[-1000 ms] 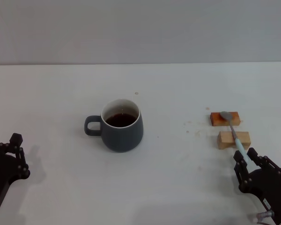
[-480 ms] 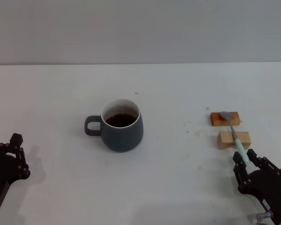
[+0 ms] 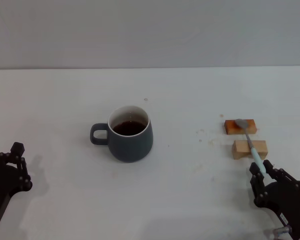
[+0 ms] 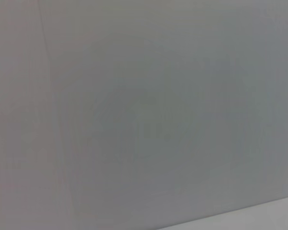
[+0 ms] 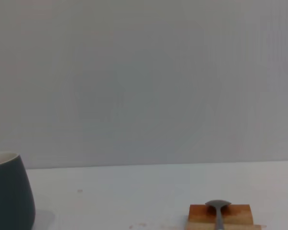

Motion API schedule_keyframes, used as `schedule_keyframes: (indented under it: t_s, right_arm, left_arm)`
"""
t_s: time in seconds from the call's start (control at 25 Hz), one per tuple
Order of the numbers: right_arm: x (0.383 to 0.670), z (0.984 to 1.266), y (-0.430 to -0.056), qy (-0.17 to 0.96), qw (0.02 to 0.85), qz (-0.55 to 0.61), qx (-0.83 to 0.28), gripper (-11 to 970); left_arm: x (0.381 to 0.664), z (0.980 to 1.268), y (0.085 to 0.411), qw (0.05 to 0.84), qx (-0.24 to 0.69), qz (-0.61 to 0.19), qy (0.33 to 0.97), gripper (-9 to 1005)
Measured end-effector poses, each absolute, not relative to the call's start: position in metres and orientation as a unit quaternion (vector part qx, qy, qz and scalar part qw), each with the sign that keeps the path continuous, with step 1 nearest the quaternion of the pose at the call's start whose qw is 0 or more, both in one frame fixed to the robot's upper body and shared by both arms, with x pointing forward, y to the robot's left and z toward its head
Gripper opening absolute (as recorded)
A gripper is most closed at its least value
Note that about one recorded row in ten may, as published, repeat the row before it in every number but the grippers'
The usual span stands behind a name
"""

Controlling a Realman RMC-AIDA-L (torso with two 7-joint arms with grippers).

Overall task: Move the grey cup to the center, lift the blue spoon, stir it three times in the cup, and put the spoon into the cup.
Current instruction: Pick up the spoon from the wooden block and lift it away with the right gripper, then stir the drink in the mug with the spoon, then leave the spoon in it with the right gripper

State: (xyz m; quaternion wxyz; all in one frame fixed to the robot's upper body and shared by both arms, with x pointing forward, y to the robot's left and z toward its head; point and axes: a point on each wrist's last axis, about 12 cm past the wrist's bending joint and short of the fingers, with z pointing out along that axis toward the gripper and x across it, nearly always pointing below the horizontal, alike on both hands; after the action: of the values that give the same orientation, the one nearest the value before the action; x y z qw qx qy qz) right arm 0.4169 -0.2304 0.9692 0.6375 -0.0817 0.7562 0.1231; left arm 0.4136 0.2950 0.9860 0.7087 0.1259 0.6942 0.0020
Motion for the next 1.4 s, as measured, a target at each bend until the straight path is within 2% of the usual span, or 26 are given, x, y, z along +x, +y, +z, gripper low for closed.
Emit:
schedule_keyframes:
  t_s: [0.48,0.8,0.96,1.08,1.12,1.4]
  right_arm:
    - [0.41,0.973,-0.23,0.744,0.653,0.121,-0.074,156]
    - [0.407,0.995,-0.214,0.712,0.688,0.125,-0.074,158]
    - [0.42,1.015,-0.205,0.698,0.694,0.163,-0.069,158]
    - [0.444,1.044,-0.193,0.68,0.705,0.178,-0.092,159]
    - [0.444,1.044,-0.193,0.68,0.705,0.178,-0.092,159]
    - [0.486,1.105,-0.163,0.689,0.688,0.173,-0.149,160]
  left_arm:
    - [0.414,0.985,0.296,0.705,0.127,0.003,0.698,-1]
    - [0.414,0.985,0.296,0.705,0.127,0.003,0.698,-1]
    - [0.414,0.985,0.295,0.705,0.127,0.003,0.698,-1]
    - [0.414,0.985,0.295,0.705,0.127,0.003,0.697,-1]
    - [0.413,0.985,0.295,0.706,0.127,0.003,0.697,-1]
    - [0.413,0.985,0.296,0.705,0.125,0.004,0.698,-1]
